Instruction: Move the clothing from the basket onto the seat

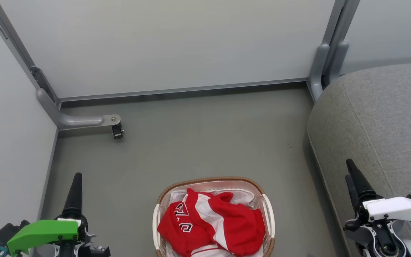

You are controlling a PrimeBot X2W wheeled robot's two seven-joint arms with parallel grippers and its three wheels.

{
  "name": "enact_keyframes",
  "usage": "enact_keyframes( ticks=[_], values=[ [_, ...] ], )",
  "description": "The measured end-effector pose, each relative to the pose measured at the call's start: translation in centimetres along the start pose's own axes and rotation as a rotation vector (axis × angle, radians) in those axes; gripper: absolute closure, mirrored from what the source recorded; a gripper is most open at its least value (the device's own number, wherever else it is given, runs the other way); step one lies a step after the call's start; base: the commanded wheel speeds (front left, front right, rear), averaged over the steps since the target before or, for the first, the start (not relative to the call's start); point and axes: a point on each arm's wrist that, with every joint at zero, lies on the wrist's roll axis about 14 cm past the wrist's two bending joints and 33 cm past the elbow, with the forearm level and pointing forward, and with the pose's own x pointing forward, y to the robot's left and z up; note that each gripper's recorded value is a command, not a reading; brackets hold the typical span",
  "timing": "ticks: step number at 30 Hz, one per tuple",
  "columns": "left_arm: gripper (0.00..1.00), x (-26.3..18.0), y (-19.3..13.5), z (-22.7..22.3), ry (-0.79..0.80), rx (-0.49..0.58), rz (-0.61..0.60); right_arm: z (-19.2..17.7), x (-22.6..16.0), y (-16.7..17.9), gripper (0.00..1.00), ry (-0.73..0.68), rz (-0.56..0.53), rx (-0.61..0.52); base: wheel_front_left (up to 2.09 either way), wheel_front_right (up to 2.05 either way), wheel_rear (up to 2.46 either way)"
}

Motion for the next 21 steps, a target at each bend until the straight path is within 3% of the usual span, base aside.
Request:
enact_keyframes(
  ticks=[21],
  values=[
    [0.0, 0.6, 0.7, -0.7, 0.042, 0.455, 0.016, -1.0, 0.7, 0.2, 0.0, 0.033, 0.011, -0.428, 0.0, 0.0, 0.0]
  ],
)
